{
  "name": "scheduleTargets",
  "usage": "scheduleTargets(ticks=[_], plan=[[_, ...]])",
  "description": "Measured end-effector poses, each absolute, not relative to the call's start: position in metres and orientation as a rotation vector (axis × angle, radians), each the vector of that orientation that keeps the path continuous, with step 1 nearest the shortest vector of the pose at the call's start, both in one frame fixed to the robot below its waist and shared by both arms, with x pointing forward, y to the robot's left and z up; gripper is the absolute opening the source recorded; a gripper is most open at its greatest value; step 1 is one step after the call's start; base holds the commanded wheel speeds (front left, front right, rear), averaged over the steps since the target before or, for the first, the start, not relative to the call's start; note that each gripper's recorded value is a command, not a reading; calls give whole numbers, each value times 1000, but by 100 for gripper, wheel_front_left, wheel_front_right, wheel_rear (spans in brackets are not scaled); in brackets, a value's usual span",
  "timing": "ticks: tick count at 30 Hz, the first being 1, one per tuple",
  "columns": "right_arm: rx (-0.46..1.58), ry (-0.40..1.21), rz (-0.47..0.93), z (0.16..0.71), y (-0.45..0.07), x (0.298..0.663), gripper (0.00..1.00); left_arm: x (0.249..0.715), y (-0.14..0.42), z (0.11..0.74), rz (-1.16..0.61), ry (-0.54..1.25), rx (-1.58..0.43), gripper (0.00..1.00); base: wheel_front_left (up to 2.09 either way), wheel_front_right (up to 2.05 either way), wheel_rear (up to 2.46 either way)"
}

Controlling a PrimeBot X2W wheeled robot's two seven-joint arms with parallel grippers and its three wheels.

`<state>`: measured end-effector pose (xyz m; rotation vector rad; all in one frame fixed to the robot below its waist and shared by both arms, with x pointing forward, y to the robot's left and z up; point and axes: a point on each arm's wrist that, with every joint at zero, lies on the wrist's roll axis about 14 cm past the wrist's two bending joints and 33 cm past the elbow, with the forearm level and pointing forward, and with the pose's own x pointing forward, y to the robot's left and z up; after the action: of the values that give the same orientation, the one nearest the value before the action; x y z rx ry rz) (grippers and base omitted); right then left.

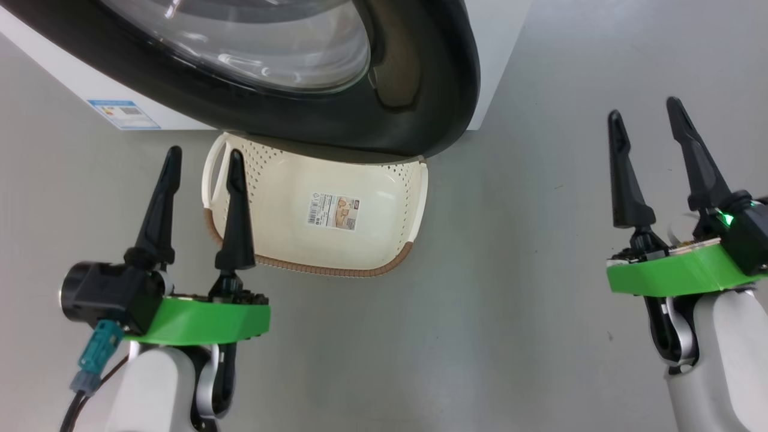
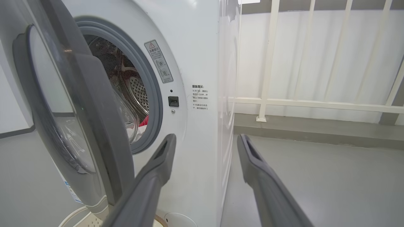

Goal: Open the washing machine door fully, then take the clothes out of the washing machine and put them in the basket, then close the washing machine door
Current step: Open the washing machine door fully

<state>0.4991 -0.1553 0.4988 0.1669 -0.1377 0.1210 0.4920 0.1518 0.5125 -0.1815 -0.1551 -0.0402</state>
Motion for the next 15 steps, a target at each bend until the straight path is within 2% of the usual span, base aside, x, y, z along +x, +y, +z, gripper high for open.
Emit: scheduleTargets(ticks=[15], plan=[[165, -113, 118, 490, -156, 481, 100, 489, 154, 507, -34, -143, -175, 100, 0, 0, 0]])
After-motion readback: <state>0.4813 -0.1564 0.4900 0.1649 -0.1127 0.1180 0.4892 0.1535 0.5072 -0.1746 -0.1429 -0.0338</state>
